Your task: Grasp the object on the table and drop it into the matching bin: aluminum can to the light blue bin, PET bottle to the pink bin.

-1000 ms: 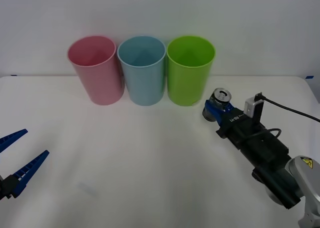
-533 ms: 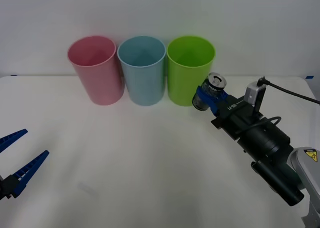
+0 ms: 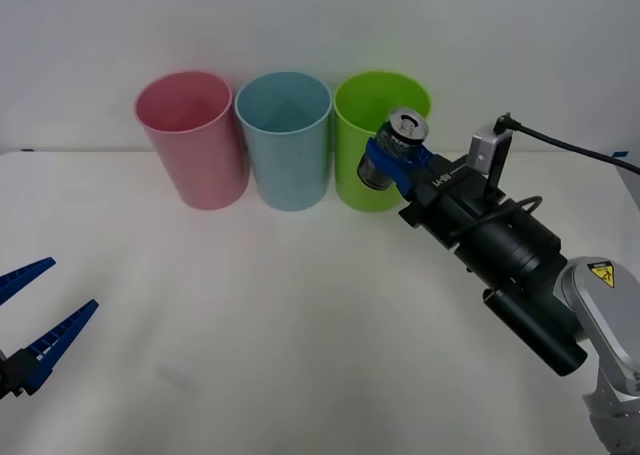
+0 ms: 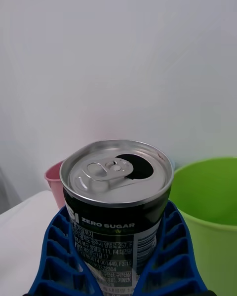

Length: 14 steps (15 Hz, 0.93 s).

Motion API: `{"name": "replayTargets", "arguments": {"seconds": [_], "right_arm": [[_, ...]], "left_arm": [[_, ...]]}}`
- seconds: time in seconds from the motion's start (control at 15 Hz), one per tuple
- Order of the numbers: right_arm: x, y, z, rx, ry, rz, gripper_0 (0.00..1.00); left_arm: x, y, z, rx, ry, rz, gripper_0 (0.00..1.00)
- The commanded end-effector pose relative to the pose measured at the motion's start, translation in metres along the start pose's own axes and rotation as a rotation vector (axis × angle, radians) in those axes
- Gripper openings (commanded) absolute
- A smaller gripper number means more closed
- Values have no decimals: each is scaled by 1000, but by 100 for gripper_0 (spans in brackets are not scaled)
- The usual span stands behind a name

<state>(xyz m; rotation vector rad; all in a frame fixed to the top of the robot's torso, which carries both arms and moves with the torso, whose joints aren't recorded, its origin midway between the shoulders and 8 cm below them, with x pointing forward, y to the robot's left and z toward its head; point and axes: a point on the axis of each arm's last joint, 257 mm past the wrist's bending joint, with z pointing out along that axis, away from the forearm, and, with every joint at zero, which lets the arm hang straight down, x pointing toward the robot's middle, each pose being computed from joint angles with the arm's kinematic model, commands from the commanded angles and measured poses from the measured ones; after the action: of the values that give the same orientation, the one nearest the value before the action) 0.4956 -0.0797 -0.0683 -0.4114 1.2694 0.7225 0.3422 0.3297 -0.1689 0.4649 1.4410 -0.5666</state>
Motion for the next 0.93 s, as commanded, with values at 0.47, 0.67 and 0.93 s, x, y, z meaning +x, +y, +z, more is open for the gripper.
{"name": "replayTargets", "arguments": {"seconds": [0.47,0.67,0.93], "right_arm": [[-4,12,80,-31,3,15,0],[-3,8,116,-21,7,12,0],[1,2,160,30,18,11,0]], "left_arm": [[0,0,0,0,0,0,100],[0,0,0,0,0,0,100],[0,0,0,0,0,0,100]]}}
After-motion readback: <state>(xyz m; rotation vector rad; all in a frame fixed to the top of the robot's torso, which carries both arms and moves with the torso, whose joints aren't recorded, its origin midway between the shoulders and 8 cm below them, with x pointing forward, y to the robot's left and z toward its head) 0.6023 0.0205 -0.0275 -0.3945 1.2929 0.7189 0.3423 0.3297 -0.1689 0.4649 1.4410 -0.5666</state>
